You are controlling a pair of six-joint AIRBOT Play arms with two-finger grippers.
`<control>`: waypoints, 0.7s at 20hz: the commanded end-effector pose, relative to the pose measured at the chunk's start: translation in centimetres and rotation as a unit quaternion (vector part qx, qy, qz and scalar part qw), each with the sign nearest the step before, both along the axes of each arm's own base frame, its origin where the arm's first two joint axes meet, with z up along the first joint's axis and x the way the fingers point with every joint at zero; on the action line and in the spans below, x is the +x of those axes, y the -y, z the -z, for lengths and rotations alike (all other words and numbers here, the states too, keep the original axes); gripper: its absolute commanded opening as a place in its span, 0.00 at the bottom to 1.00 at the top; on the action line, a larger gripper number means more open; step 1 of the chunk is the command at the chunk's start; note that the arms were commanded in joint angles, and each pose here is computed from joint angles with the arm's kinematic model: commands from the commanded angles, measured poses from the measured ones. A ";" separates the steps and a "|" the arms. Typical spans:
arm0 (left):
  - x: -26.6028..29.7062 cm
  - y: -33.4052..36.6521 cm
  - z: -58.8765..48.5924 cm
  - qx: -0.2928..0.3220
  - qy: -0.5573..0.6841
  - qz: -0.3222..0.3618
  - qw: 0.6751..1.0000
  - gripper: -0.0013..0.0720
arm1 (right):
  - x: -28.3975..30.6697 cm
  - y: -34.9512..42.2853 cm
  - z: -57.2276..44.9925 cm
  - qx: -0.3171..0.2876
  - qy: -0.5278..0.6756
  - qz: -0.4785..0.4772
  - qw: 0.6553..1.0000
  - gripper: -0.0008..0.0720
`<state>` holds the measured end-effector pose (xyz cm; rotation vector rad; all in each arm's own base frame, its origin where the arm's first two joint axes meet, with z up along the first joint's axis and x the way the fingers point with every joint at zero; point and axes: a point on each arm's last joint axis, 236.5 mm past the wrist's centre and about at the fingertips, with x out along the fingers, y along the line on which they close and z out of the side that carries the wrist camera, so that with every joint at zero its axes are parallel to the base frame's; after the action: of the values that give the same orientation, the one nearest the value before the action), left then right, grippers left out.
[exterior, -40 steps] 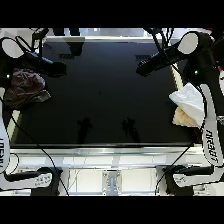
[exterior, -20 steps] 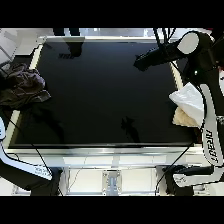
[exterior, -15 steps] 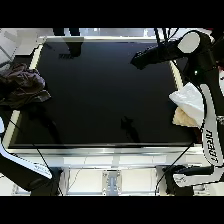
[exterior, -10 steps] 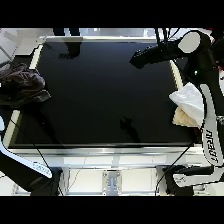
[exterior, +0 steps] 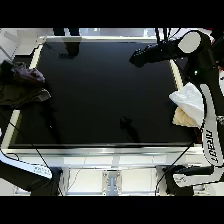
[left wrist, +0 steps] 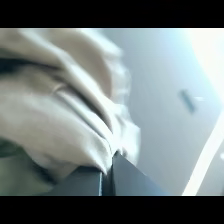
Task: Fold the shirts.
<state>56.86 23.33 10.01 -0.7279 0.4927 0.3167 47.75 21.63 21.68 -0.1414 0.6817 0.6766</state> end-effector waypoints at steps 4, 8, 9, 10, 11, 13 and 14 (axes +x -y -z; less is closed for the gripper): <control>-4.5 24.8 -15.3 -0.006 0.104 0.325 0.940 0.03 | 0.5 0.9 0.1 -0.008 0.002 0.020 1.000 0.57; -10.5 39.3 -17.2 -0.028 0.097 0.486 0.868 0.03 | -3.2 4.1 4.5 -0.084 -0.112 0.021 0.990 0.57; -11.9 42.4 -16.7 -0.031 0.086 0.522 0.848 0.03 | -4.0 4.6 5.0 -0.091 -0.131 0.019 0.987 0.57; -13.2 45.2 -15.8 -0.033 0.073 0.553 0.830 0.03 | -4.4 5.1 5.2 -0.096 -0.144 0.019 0.985 0.57; -14.5 47.9 -14.5 -0.034 0.053 0.581 0.811 0.03 | -4.6 5.5 5.3 -0.097 -0.148 0.021 0.984 0.57; -16.1 52.3 -10.9 -0.019 0.011 0.622 0.783 0.05 | -4.4 5.9 5.3 -0.097 -0.149 0.026 0.984 0.57; -16.5 53.8 -9.3 -0.010 -0.003 0.635 0.773 0.13 | -4.4 6.0 5.4 -0.100 -0.148 0.026 0.984 0.57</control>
<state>43.85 -24.68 22.79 -0.3917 0.7720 -0.8619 44.23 16.59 16.94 -0.1990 0.9820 0.5942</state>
